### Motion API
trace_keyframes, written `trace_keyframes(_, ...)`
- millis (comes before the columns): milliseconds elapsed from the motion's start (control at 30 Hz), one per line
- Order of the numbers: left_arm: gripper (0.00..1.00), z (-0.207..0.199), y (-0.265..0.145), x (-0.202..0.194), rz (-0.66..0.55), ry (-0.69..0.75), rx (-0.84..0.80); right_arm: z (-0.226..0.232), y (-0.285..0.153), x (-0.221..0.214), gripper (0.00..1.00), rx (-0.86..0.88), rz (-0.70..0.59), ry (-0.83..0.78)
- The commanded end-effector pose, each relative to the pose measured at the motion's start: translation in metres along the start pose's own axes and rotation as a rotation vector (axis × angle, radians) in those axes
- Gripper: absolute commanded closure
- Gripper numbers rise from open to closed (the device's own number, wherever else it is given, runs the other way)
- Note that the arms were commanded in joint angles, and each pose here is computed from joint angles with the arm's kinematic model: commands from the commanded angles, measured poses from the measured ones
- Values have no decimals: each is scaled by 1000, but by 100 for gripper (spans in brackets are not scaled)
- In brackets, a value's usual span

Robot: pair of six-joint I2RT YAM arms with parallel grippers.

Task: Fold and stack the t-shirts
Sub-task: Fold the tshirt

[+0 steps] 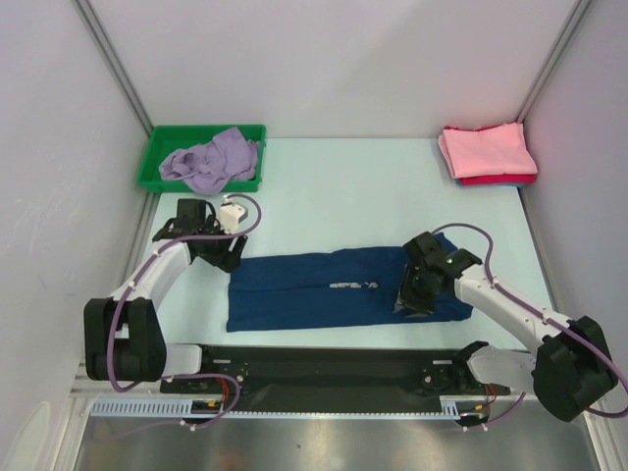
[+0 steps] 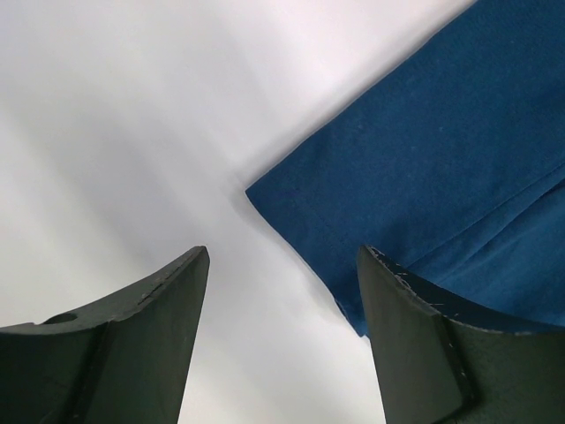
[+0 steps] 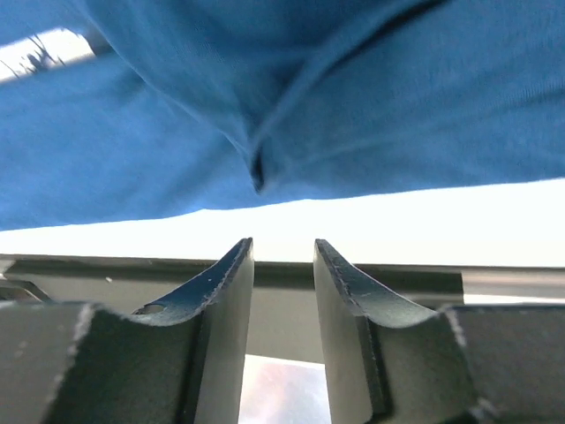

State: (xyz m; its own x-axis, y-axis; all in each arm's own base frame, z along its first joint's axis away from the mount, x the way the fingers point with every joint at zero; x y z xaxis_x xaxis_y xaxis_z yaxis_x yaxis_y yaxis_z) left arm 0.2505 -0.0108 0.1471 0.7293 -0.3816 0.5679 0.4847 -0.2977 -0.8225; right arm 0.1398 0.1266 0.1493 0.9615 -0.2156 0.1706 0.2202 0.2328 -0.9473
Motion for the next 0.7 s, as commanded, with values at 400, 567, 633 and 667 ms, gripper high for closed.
trace_keyframes(400, 26, 1, -3, 18, -62, -12, -31, -16, -7, 114, 94, -55, -191, -66)
trace_keyframes(567, 26, -1, -6, 12, -67, -3, -16, -9, 21, 135, 100, -41, -132, -107)
trace_keyframes(633, 26, -2, -5, 8, -63, -1, -13, -14, 30, 134, 100, -81, -94, -106)
trace_keyframes(667, 26, -2, -5, 6, -60, 0, -12, -20, 32, 127, 100, -111, -62, -101)
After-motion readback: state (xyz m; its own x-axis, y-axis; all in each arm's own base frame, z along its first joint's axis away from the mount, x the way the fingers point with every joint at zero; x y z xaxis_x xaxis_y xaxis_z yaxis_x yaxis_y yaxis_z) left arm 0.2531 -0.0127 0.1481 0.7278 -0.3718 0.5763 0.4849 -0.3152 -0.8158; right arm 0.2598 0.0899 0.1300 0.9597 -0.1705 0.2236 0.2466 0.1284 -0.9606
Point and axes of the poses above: each gripper's point midway between its finger pads, its own y axis out along the fingers, its own z axis along the line the jaws close on, x = y × z, the point moved 9 cm from there along -y, back along the fingers, and after that the axes turned 6 degrees about -y, right-handed, at the moved point
